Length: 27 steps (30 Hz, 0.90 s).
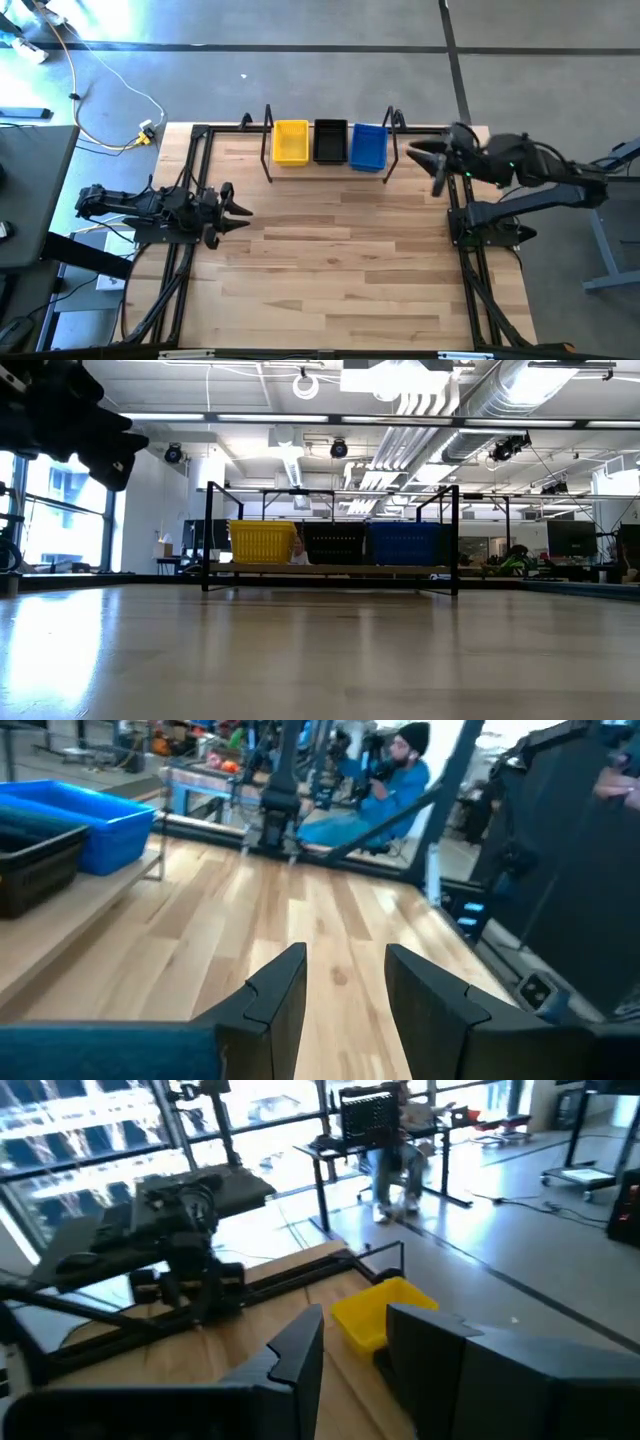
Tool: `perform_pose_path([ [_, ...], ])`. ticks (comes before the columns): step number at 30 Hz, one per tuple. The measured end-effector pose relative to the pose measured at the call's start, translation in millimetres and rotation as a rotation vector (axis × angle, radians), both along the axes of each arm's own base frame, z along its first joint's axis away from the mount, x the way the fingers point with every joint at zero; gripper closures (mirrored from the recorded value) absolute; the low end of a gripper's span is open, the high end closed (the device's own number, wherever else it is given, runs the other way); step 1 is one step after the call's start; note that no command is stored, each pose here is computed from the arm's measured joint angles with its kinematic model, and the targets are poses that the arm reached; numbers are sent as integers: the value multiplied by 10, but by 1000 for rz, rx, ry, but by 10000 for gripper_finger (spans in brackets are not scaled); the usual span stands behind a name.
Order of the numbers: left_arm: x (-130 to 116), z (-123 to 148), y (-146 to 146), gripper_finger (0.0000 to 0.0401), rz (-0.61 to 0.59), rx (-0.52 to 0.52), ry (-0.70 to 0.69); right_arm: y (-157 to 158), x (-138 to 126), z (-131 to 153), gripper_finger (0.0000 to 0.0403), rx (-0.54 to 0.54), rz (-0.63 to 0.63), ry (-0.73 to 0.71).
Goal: Stack baskets on shelf by color
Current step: Return to Home Position
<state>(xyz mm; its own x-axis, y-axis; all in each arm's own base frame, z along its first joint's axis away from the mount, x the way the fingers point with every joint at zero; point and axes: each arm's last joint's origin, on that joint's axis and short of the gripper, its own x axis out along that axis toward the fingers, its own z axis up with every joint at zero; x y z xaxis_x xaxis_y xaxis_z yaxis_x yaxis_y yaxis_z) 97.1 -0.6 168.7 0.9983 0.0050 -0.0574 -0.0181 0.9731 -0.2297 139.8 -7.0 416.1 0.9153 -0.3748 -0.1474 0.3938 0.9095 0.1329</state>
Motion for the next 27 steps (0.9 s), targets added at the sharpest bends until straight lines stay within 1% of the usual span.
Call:
perform_pose_path([
  [3, 2, 0, 9, 275, 33, -41, -1, 24, -171, -279, 306, 34, 19, -37],
  [5, 5, -2, 10, 275, 36, -48, 4, 31, -237, -484, 306, 50, 26, -32],
  [10, 10, -10, 10, 275, 29, 53, 14, 38, -358, -983, 306, 77, 36, 14],
  [13, 10, -7, 10, 275, 29, 60, 12, 33, -411, -1260, 306, 80, 35, 27],
  [15, 10, -7, 10, 275, 29, 54, 11, 31, -442, -1420, 306, 80, 35, 10],
  [21, 10, -7, 10, 275, 29, 55, 12, 24, -530, -1795, 306, 99, 37, -46],
  [27, 10, -7, 10, 274, 29, 55, 12, 20, -587, -2052, 306, 116, 41, -83],
])
